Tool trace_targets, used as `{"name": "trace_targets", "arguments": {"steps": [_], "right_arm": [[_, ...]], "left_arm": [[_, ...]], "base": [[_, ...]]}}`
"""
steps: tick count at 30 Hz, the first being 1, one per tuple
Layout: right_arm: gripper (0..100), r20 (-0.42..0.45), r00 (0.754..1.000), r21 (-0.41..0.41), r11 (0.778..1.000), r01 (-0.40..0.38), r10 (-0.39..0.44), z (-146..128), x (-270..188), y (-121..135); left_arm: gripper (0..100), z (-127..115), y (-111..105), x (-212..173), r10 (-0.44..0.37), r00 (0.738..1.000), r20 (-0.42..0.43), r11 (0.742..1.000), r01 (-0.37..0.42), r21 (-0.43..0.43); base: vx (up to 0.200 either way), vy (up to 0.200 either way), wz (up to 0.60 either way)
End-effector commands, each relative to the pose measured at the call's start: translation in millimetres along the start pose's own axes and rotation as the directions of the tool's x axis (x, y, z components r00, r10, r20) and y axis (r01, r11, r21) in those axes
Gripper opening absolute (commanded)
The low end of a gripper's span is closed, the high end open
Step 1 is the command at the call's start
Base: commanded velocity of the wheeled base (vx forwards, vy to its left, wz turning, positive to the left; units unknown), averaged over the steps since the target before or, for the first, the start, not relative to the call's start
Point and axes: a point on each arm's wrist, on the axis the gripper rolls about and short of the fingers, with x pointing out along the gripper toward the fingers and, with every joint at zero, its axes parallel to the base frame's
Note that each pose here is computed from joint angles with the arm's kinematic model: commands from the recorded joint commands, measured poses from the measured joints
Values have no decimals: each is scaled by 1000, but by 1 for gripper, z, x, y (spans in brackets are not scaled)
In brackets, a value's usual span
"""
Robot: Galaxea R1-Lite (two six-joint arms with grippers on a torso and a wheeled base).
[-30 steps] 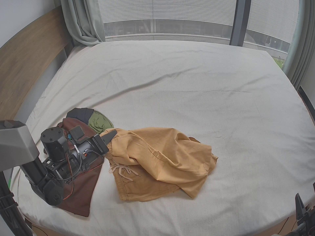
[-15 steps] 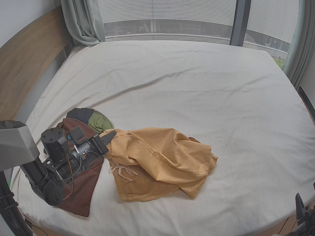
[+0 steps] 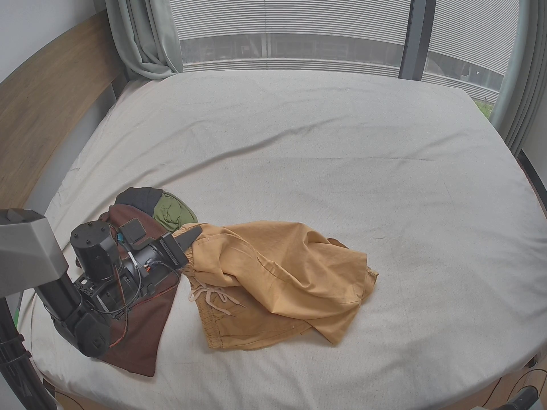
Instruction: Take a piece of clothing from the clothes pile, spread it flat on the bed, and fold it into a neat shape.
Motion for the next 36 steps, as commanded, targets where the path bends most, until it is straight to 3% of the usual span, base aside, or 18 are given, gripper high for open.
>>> {"name": "trace_targets", "arguments": {"steps": [1,6,7,17,21,29,36], "right_arm": [[100,-148,982,164,982,-95,120,21,49,5],[100,-183,970,198,972,-125,162,20,68,6],[100,-201,959,209,965,-160,202,20,75,7],[100,-260,917,262,936,-235,303,14,123,11],[100,-202,919,282,918,-277,339,24,145,17],[100,-217,903,305,905,-298,371,31,173,26],[100,-214,900,352,889,-292,380,16,191,25]], "left_arm": [[0,-1,-1,1,-6,1000,-6,1000,6,2],[0,-1,0,1,-4,1000,-4,999,4,40],[0,-1,-1,0,-4,1000,-6,998,4,55],[0,-4,-7,2,-28,999,-18,998,29,59],[0,-5,-5,1,-22,1000,-23,998,23,57],[0,-2,-6,2,-27,1000,-9,998,27,60],[0,0,-6,3,-33,999,-4,997,33,64]], "base": [[0,0,0],[0,0,0],[0,0,0],[0,0,0],[0,0,0],[0,0,0],[0,0,0]]}}
